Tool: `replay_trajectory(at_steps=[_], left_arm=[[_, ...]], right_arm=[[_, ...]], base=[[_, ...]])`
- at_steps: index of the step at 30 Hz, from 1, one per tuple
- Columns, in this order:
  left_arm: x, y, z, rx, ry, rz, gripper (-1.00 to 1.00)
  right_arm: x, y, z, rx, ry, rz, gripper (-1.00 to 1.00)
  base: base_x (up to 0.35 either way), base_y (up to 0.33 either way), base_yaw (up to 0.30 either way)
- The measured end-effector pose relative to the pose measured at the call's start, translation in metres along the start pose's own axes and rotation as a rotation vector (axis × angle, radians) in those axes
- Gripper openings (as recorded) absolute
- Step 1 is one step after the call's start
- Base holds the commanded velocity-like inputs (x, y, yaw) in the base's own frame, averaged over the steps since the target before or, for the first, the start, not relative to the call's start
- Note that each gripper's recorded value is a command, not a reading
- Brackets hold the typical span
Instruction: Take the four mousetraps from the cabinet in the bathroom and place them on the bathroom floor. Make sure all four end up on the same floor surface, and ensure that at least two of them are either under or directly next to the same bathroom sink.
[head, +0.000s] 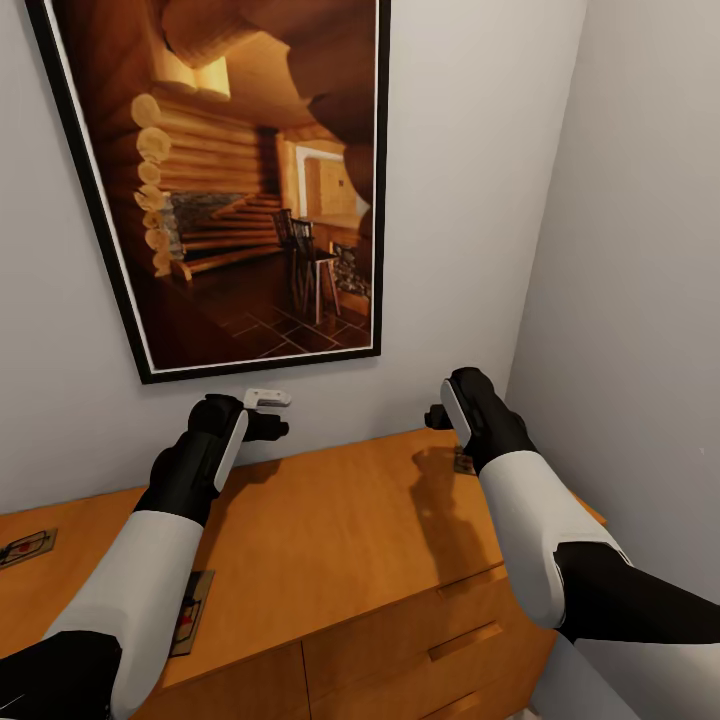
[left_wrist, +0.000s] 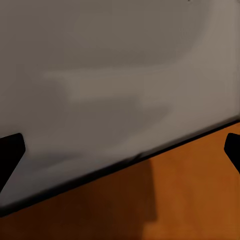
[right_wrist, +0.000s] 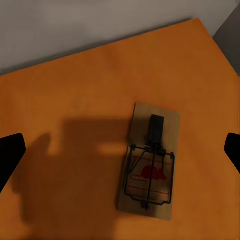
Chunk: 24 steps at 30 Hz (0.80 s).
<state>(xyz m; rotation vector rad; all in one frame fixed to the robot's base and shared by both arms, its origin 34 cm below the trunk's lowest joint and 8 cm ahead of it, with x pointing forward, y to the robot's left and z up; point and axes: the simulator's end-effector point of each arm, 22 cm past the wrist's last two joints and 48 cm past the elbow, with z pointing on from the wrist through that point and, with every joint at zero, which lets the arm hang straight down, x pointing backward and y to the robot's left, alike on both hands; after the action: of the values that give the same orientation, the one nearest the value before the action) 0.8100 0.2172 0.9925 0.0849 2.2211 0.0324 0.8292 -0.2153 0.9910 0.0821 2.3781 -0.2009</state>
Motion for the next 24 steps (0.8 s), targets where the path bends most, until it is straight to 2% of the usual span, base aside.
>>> replay_trajectory(at_steps=[16, 24], left_arm=[[0.0, -0.001, 0.0, 0.002, 0.0, 0.001, 1.0], [0.0, -0.001, 0.0, 0.003, 0.0, 0.001, 1.0]], right_arm=[[0.0, 0.0, 0.0, 0.002, 0.0, -0.002, 1.0], [0.013, 0.0, 0.008, -0.002, 0.037, 0.005, 1.0]], base=[[0.0, 0.0, 0.0], [0.0, 0.0, 0.0]])
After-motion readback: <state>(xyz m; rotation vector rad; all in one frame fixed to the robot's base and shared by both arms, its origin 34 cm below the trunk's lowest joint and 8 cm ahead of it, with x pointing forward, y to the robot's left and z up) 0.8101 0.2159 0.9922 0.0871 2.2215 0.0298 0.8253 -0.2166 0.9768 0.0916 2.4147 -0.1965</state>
